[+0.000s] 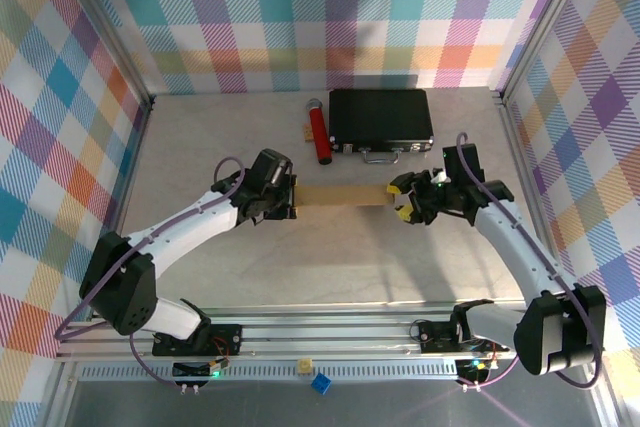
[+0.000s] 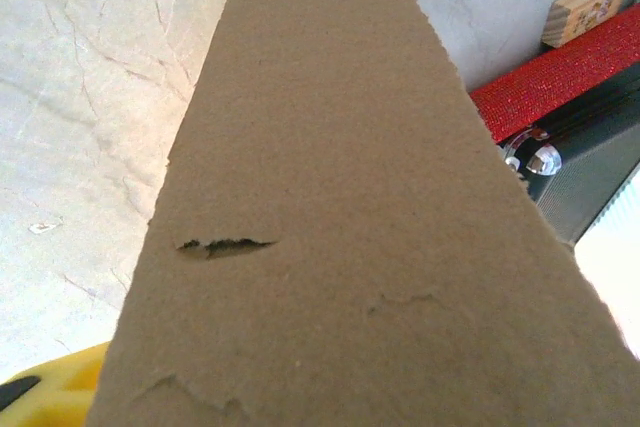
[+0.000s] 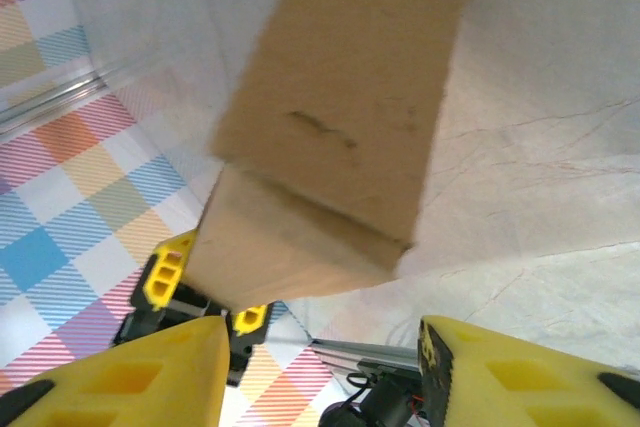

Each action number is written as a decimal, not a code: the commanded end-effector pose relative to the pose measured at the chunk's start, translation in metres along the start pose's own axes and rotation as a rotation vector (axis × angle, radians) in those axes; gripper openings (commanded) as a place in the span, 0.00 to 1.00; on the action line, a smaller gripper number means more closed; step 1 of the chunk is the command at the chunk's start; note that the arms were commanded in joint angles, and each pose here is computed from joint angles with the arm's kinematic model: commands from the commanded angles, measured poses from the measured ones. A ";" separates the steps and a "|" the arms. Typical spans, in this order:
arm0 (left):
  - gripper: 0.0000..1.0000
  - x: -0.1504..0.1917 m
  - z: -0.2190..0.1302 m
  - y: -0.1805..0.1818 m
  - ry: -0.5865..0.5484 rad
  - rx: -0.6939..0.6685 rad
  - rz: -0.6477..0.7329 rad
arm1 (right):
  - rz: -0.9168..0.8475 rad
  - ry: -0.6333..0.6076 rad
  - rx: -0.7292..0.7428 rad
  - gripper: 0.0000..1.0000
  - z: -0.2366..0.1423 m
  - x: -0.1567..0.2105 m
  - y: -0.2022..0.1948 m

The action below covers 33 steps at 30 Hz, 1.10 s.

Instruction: Fold the paper box

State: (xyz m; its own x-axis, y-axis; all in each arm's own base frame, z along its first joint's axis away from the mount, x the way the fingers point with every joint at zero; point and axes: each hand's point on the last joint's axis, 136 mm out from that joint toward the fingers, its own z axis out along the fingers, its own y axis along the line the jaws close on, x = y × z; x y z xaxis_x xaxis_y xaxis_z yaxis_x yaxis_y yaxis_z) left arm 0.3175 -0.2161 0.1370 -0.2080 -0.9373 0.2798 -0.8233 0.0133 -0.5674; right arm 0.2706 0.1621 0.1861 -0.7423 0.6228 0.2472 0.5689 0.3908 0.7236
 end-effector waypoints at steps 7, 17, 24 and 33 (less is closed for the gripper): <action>0.72 -0.008 0.007 0.039 0.058 -0.007 0.130 | -0.058 -0.011 -0.010 0.64 -0.015 0.005 0.009; 0.85 -0.036 0.008 0.134 0.061 -0.258 0.148 | -0.093 -0.016 0.027 0.73 -0.019 0.003 0.003; 0.95 -0.059 -0.045 0.139 -0.047 -0.419 0.326 | -0.226 -0.047 0.089 0.87 -0.038 0.006 0.006; 1.00 -0.077 -0.153 -0.005 -0.355 -0.039 0.954 | -0.550 -0.343 0.131 0.99 -0.105 -0.004 0.025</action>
State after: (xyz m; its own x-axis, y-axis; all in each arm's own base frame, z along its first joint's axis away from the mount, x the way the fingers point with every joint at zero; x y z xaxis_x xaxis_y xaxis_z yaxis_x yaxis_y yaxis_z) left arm 0.2547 -0.1283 0.2060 -0.5943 -0.7665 -0.2436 -0.5706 0.6153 -0.5439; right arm 0.2575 0.1247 0.2494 -0.8349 0.5268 -0.1593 0.2941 0.6718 0.6798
